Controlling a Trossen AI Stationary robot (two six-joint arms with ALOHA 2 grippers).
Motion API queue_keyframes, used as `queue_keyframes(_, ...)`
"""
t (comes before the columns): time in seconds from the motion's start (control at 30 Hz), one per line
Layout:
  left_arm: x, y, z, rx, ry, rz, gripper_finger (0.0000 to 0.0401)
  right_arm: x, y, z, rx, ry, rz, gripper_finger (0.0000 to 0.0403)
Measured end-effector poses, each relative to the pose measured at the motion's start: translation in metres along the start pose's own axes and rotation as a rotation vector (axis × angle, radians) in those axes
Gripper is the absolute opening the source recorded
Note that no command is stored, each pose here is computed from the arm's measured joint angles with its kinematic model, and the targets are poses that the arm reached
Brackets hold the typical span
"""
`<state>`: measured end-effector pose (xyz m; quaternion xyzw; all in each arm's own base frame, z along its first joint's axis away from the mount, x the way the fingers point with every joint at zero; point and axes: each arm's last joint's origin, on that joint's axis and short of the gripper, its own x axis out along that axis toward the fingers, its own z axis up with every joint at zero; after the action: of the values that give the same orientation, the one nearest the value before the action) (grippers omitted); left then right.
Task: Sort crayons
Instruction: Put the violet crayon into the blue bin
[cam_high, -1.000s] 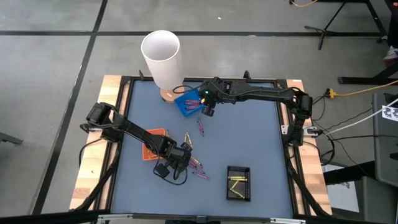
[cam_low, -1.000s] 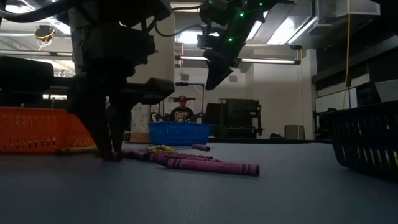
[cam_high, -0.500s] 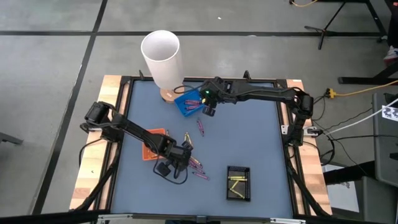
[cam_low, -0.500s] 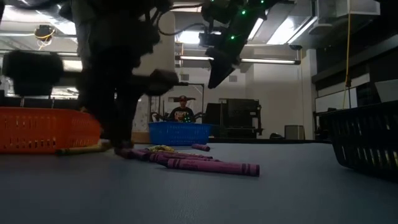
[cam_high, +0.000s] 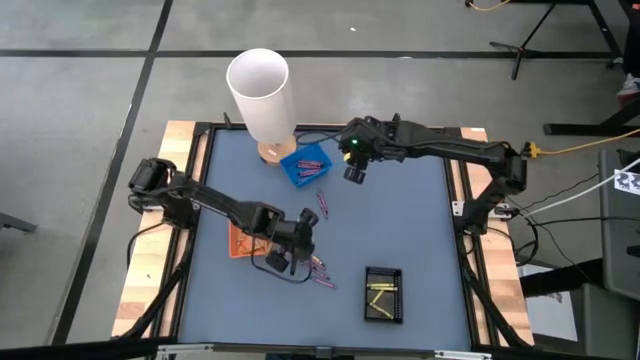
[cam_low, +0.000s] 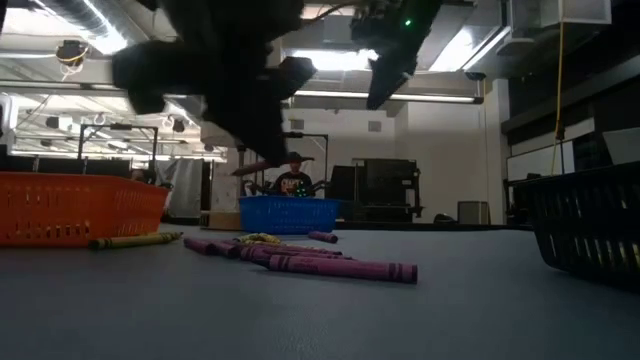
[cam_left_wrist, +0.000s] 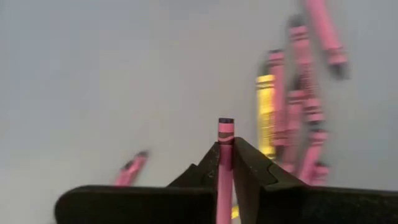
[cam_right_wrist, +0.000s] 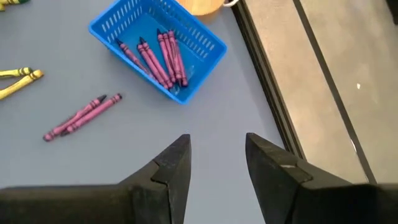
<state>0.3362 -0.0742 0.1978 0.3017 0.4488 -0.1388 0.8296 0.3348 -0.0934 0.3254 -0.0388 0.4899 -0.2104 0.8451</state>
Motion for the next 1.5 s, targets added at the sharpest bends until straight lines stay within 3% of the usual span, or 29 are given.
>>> queue_keyframes(0.37,0.0,0.069,-0.022,-0.18,-0.006,0.204,0.0012,-0.037,-0.009,-0.021,0.008,0.083,0.007,0.0152)
queue_keyframes(0.8,-0.003,0.141,-0.08,-0.395,0.039,0.367,0.0012,-0.055,-0.013,-0.036,0.087,0.152,0.007,0.0152)
queue_keyframes(1.2,-0.009,0.17,-0.12,-0.555,0.086,0.435,0.0014,-0.055,-0.01,-0.035,0.094,0.149,0.088,0.0152)
queue_keyframes(1.5,-0.01,0.174,-0.125,-0.612,0.081,0.443,0.0074,-0.055,-0.01,-0.035,0.095,0.148,0.091,0.0152)
